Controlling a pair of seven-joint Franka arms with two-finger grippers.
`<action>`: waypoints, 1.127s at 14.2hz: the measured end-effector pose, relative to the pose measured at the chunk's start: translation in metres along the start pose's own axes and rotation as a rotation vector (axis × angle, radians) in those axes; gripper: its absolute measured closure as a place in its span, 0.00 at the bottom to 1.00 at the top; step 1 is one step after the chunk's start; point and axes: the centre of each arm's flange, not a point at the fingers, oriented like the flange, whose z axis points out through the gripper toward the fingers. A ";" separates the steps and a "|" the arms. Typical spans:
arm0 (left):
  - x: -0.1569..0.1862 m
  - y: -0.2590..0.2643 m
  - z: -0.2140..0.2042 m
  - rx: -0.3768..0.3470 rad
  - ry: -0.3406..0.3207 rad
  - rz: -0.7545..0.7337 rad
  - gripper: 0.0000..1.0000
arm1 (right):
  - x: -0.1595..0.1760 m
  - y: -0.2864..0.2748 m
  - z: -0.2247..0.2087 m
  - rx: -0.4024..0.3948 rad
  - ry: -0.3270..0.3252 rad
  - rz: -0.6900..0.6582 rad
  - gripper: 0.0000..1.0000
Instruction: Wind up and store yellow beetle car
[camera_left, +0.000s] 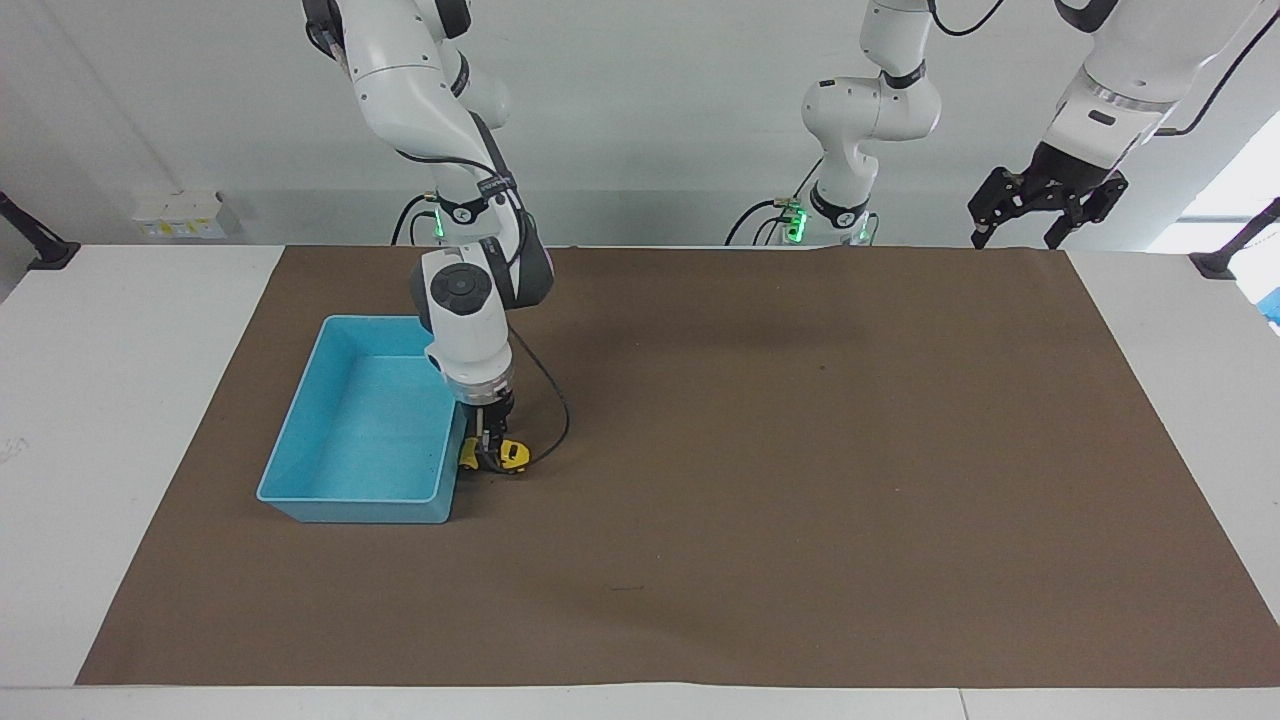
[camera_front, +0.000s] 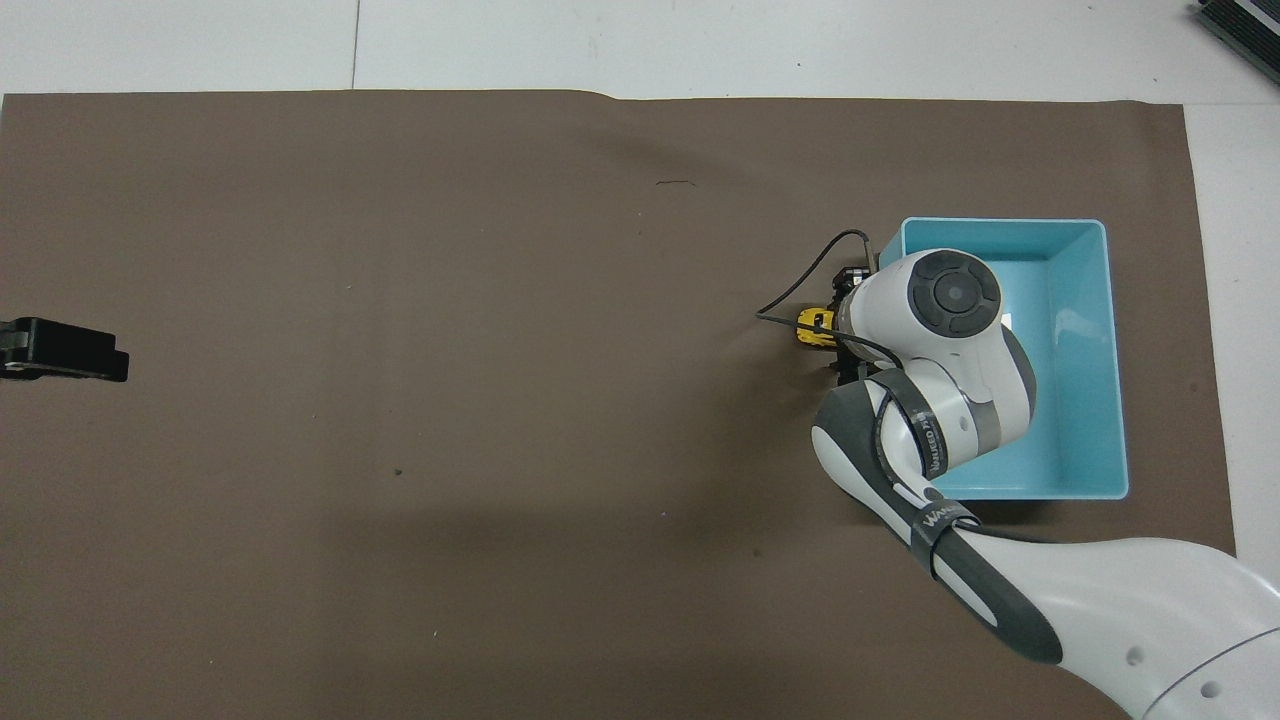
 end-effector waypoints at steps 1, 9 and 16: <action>0.000 0.000 0.000 0.000 0.000 0.000 0.00 | -0.001 0.000 0.000 0.002 -0.001 -0.001 0.34; 0.000 0.000 0.000 0.000 0.000 0.000 0.00 | -0.004 -0.002 -0.004 0.009 -0.003 -0.007 0.55; 0.000 0.000 0.000 0.000 0.000 0.000 0.00 | -0.015 -0.011 -0.024 0.009 -0.003 -0.019 0.55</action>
